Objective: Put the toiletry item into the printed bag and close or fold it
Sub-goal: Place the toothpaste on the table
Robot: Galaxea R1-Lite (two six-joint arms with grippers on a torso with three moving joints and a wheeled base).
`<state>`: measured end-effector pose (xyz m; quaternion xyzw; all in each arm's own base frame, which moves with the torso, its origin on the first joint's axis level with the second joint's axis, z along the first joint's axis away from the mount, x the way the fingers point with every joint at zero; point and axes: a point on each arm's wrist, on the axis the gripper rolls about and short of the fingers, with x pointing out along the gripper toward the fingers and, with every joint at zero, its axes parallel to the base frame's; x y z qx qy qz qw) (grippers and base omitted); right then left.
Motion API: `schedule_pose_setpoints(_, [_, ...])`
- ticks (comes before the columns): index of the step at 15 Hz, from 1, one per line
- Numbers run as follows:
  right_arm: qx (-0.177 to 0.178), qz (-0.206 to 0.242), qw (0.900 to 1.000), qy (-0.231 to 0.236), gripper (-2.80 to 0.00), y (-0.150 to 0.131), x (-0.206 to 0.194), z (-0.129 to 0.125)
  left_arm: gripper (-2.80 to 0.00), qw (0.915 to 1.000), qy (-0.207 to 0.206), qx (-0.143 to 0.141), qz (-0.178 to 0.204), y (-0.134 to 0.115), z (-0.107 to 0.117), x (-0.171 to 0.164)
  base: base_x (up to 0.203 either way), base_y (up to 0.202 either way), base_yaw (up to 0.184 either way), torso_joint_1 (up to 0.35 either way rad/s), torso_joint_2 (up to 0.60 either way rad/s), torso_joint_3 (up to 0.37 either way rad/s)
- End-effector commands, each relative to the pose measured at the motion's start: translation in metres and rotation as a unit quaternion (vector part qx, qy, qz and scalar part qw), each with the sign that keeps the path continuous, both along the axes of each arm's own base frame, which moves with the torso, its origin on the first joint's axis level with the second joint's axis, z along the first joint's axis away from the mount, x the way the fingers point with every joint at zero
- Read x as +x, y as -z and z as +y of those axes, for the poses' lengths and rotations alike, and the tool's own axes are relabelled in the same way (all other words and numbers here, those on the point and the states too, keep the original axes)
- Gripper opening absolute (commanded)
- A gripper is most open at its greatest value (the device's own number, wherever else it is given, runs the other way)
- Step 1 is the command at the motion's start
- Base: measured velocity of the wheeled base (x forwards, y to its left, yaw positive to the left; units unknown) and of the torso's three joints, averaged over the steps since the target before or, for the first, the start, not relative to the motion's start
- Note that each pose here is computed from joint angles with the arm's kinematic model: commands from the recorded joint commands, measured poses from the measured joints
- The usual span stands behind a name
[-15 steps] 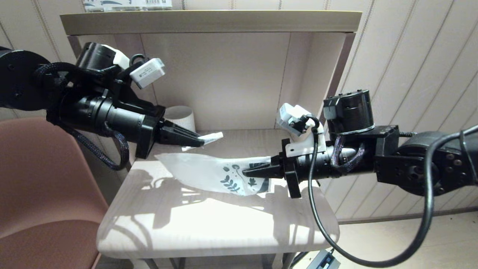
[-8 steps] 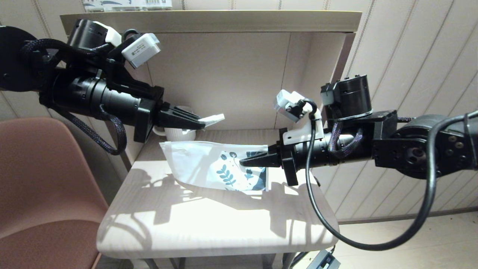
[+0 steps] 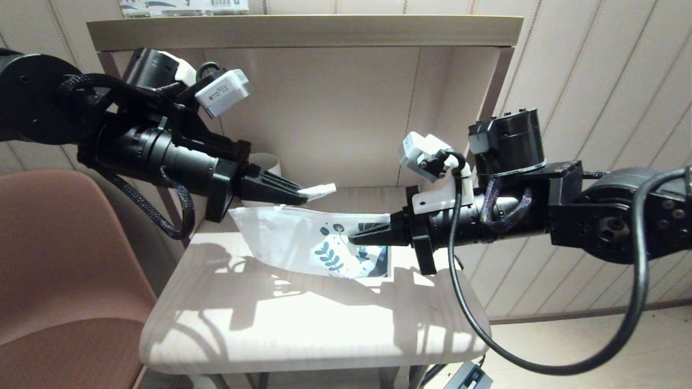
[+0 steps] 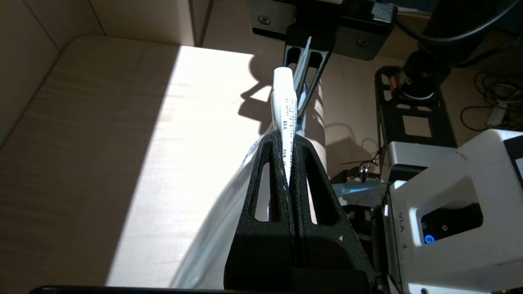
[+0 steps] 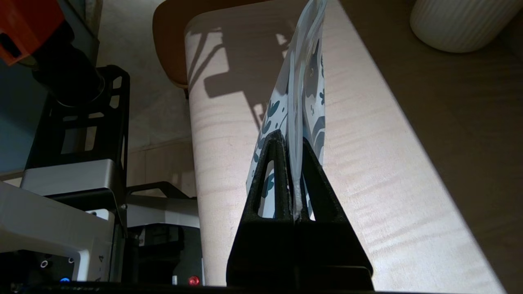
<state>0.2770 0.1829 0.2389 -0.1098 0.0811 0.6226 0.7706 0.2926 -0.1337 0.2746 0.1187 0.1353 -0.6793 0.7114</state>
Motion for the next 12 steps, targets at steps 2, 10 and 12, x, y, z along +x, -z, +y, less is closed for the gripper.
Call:
schedule_pose_setpoints(2, [0.002,-0.004,1.000,-0.006,-2.80,-0.002,-0.003,0.001,-2.80,0.9993,0.025,-0.001,0.029,0.018,-0.010,0.008,0.000,0.000,0.000,0.000,0.00,0.000])
schedule_pose_setpoints(10, [0.001,-0.002,1.000,-0.007,-2.80,0.001,-0.001,0.002,-2.80,0.9994,0.029,-0.012,0.012,0.018,-0.016,0.024,0.000,0.000,0.000,0.000,0.00,0.000])
schedule_pose_setpoints(12, [0.001,-0.003,1.000,-0.007,-2.80,0.000,-0.001,0.002,-2.80,0.9996,0.024,-0.015,0.002,0.014,-0.015,0.030,0.000,0.000,0.000,0.000,0.00,0.000])
